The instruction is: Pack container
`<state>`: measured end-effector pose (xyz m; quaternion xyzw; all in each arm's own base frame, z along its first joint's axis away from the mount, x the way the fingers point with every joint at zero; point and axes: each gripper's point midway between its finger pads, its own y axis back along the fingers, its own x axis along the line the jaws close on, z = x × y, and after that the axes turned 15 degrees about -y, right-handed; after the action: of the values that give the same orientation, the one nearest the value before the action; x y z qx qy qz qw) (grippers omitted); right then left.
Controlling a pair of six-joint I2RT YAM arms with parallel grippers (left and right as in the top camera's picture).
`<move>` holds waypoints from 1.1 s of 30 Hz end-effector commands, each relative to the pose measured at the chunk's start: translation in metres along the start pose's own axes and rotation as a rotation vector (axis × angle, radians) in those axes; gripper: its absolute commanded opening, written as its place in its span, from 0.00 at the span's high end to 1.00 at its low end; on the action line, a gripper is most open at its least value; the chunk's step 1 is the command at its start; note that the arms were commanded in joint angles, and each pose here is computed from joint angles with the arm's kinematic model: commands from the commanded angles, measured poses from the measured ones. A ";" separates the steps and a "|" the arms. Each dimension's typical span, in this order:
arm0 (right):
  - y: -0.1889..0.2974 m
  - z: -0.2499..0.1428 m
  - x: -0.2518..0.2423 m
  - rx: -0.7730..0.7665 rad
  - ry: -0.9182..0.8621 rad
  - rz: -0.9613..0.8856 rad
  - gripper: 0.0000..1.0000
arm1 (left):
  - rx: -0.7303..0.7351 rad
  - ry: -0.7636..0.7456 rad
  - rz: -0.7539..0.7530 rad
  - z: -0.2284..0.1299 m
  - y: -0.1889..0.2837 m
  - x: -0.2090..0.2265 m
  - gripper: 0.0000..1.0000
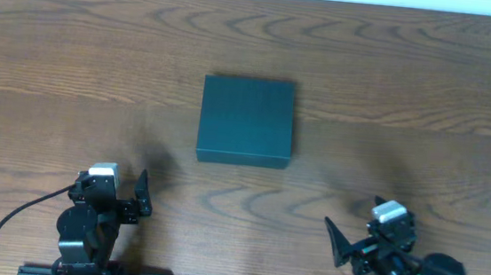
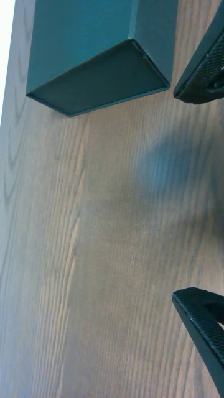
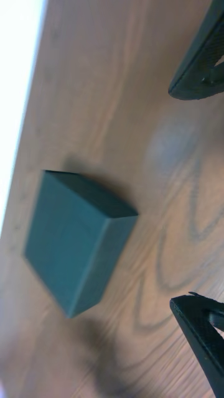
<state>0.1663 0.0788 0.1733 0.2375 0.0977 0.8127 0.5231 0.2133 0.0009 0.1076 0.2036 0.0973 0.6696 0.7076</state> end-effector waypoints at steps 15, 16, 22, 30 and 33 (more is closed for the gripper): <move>-0.045 -0.074 -0.033 0.132 -0.039 -0.054 0.01 | 0.010 0.012 0.016 -0.006 -0.002 0.002 0.05; -0.045 -0.074 -0.033 0.131 -0.039 -0.054 0.01 | 0.009 0.012 0.016 -0.006 -0.002 0.002 0.04; -0.045 -0.074 -0.033 0.131 -0.039 -0.054 0.01 | 0.010 0.012 0.016 -0.006 -0.002 0.002 0.04; -0.045 -0.074 -0.033 0.131 -0.039 -0.054 0.01 | 0.009 0.012 0.016 -0.006 -0.002 0.002 0.05; -0.045 -0.074 -0.033 0.131 -0.039 -0.054 0.01 | 0.009 0.012 0.017 -0.006 -0.002 0.002 0.05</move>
<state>0.1774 0.0756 0.0820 0.2880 0.1477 0.7844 0.5292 0.2133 0.0008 0.1076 0.2035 0.0973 0.6695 0.7077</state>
